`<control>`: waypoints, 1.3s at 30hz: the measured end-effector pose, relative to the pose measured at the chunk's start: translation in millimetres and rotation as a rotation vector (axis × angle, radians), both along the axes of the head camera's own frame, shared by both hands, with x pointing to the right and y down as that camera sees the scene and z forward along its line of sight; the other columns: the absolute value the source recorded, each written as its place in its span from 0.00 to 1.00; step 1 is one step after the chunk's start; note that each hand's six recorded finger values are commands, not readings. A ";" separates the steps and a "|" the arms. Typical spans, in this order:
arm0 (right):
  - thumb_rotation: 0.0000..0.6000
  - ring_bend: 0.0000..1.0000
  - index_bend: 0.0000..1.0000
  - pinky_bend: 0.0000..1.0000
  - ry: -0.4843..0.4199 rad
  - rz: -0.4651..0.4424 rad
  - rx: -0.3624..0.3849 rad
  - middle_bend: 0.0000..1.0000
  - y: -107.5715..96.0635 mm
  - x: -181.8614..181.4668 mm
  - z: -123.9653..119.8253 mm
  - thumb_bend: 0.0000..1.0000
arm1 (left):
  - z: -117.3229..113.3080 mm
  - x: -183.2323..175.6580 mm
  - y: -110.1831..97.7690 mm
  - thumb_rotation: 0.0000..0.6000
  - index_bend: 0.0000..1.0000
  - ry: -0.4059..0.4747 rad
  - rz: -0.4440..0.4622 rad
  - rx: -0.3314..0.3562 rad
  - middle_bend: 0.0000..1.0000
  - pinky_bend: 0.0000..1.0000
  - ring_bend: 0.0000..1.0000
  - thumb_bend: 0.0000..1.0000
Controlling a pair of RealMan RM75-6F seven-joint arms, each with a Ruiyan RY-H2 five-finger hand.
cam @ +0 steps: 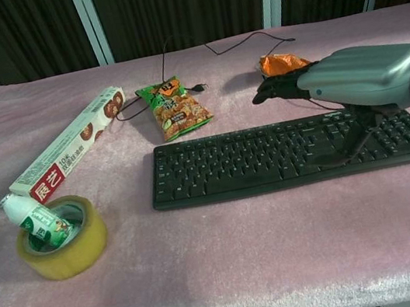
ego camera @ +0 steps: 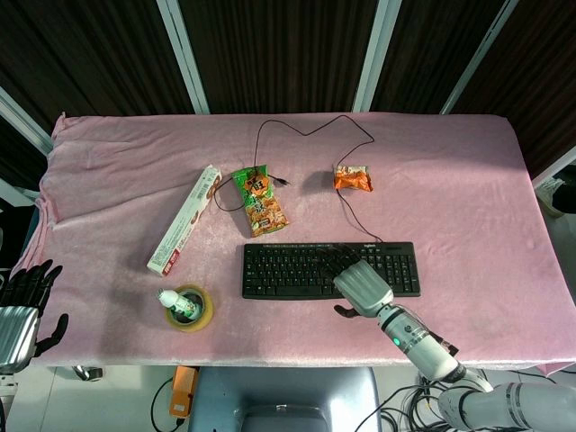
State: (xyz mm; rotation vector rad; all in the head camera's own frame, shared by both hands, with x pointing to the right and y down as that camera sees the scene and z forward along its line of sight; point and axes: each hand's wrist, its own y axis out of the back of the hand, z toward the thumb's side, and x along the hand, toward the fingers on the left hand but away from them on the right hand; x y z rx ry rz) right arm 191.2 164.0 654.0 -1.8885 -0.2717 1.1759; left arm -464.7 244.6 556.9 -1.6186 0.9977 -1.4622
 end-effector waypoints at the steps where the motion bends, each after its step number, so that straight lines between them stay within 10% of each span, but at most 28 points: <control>1: 1.00 0.96 0.00 1.00 0.011 0.000 0.003 0.92 -0.2 4.3 -0.6 0.39 | 0.0 0.2 0.0 1.00 0.00 0.000 0.000 0.000 0.00 0.00 0.00 0.44; 10: 1.00 1.00 0.00 1.00 0.158 0.042 0.010 1.00 9.1 58.0 2.4 0.63 | -0.2 3.2 -0.4 1.00 0.00 0.011 0.009 0.002 0.00 0.00 0.00 0.44; 39: 1.00 1.00 0.08 1.00 0.252 -0.007 -0.081 1.00 34.6 75.4 37.1 0.67 | 1.0 2.0 0.1 1.00 0.00 0.003 0.003 -0.004 0.00 0.00 0.00 0.44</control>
